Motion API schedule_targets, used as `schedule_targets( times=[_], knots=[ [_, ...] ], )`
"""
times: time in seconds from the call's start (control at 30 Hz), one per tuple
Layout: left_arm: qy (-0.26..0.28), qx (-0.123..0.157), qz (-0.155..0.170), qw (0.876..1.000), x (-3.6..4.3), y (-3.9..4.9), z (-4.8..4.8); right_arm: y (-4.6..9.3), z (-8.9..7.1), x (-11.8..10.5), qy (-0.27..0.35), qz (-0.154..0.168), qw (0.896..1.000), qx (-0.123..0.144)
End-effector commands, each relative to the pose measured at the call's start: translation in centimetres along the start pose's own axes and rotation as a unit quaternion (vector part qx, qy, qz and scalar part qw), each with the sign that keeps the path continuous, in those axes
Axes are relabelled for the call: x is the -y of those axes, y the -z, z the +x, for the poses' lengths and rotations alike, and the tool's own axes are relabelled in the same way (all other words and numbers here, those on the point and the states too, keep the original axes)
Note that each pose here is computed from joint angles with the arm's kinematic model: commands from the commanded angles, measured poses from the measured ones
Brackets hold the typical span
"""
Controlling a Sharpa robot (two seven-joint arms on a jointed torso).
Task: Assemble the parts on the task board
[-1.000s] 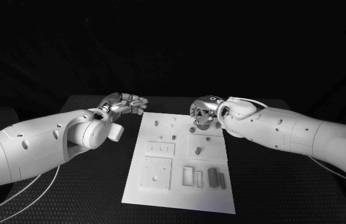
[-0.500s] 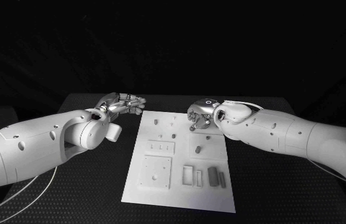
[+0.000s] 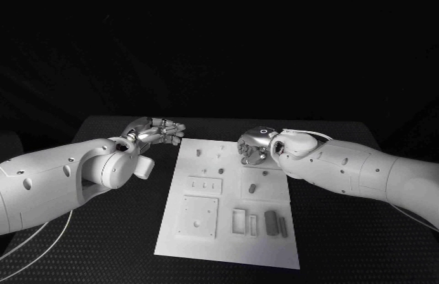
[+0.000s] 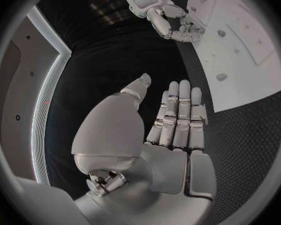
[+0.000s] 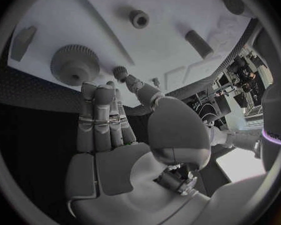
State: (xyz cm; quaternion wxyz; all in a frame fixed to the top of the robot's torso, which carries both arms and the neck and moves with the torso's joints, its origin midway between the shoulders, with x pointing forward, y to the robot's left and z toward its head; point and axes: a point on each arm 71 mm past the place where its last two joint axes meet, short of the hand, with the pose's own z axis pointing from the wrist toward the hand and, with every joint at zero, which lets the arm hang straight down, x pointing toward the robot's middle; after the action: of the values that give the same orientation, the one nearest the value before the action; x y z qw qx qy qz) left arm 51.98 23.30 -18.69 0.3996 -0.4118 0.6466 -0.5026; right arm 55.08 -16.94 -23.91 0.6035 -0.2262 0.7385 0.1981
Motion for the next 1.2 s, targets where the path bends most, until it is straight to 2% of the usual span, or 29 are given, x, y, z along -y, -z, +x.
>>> schedule_targets(
  times=[0.03,0.63,1.2],
  knots=[
    [0.002,-0.011,0.002,1.000,0.15,-0.09,0.25,0.14,0.43,0.15,0.017,0.003,1.000,-0.013],
    [0.003,-0.005,-0.001,1.000,0.03,-0.19,-0.31,0.35,0.49,-0.13,0.020,-0.001,1.000,-0.010],
    [0.003,-0.007,-0.001,1.000,0.06,-0.27,-0.08,-0.07,0.99,-0.42,0.029,0.004,0.999,-0.018]
  ],
)
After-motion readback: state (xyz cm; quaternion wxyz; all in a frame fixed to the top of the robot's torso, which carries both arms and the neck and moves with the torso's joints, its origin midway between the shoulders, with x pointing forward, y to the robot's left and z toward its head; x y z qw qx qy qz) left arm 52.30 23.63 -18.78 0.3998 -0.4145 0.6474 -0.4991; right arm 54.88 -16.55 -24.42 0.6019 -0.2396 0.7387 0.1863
